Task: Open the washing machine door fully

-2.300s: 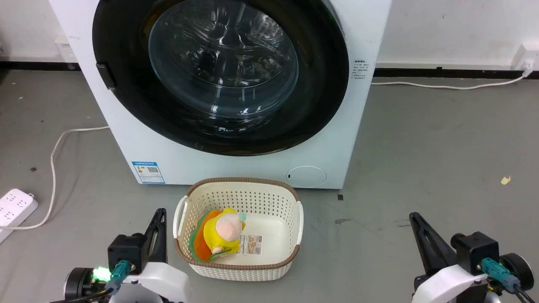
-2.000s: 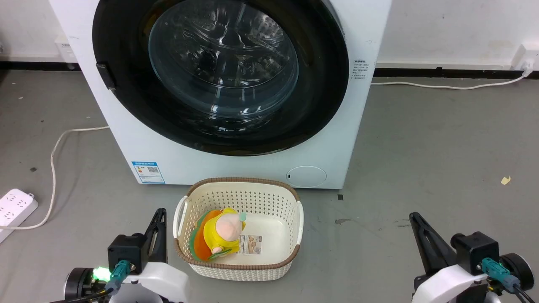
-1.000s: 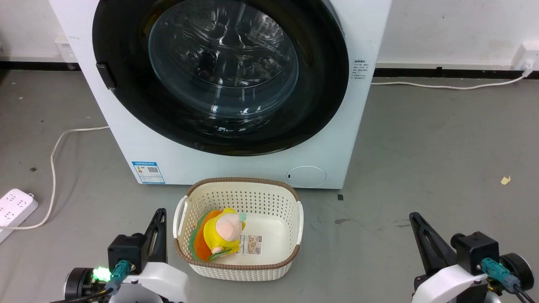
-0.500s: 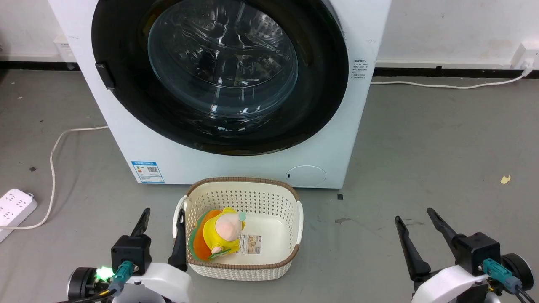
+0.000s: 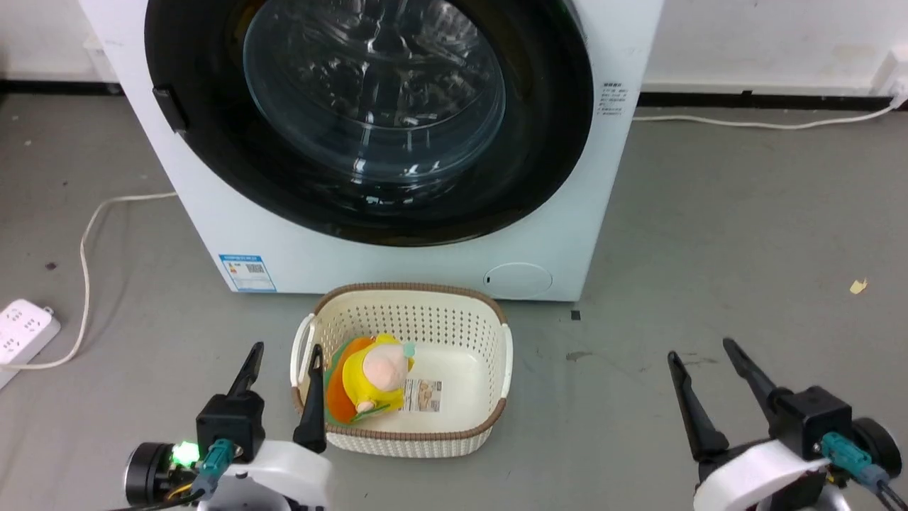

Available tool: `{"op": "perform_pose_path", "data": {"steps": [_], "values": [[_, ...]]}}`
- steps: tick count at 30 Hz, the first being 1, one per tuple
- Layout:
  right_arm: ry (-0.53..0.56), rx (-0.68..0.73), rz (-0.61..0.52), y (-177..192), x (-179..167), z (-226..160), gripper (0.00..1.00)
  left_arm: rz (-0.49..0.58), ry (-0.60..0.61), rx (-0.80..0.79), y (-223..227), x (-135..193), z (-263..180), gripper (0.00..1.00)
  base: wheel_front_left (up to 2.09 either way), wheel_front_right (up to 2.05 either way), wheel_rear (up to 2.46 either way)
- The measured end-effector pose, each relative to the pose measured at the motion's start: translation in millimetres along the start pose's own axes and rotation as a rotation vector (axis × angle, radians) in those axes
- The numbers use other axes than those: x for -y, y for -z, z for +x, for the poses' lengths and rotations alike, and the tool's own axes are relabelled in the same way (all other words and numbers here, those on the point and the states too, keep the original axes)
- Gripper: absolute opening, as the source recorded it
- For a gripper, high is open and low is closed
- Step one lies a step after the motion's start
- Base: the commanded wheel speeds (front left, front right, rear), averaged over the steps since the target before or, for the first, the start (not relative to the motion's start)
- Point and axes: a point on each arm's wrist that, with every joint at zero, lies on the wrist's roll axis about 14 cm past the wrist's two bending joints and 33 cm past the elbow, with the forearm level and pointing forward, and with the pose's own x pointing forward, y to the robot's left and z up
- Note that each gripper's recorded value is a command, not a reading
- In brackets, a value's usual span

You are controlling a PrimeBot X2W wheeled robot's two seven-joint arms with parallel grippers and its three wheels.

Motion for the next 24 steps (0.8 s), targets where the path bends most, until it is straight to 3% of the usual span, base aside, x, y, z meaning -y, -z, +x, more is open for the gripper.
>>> {"op": "perform_pose_path", "data": {"steps": [20, 21, 22, 23, 24], "values": [[-0.075, 0.114, 0.007, -33.9, 0.0, 73.5, 1.0, -0.01, 0.001, -0.01, 13.4, 3.5, 26.1, 1.0, 0.0, 0.0, 0.0], [-0.078, 0.116, 0.021, -35.0, -0.3, 77.7, 0.59, -0.011, -0.002, -0.007, 13.3, 2.9, 27.2, 1.0, 0.0, 0.0, 0.0], [-0.081, 0.117, 0.035, -35.8, -0.6, 81.8, 0.11, -0.014, -0.007, -0.006, 13.5, 1.8, 28.1, 1.0, 0.0, 0.0, 0.0], [-0.084, 0.121, 0.047, -37.5, -1.2, 85.8, 0.0, -0.015, -0.009, -0.007, 13.8, 1.2, 28.8, 1.0, 0.0, 0.0, 0.0], [-0.086, 0.121, 0.059, -38.5, -1.3, 89.8, 0.0, -0.015, -0.011, -0.009, 14.5, 0.6, 29.3, 1.0, 0.0, 0.0, 0.0]]}}
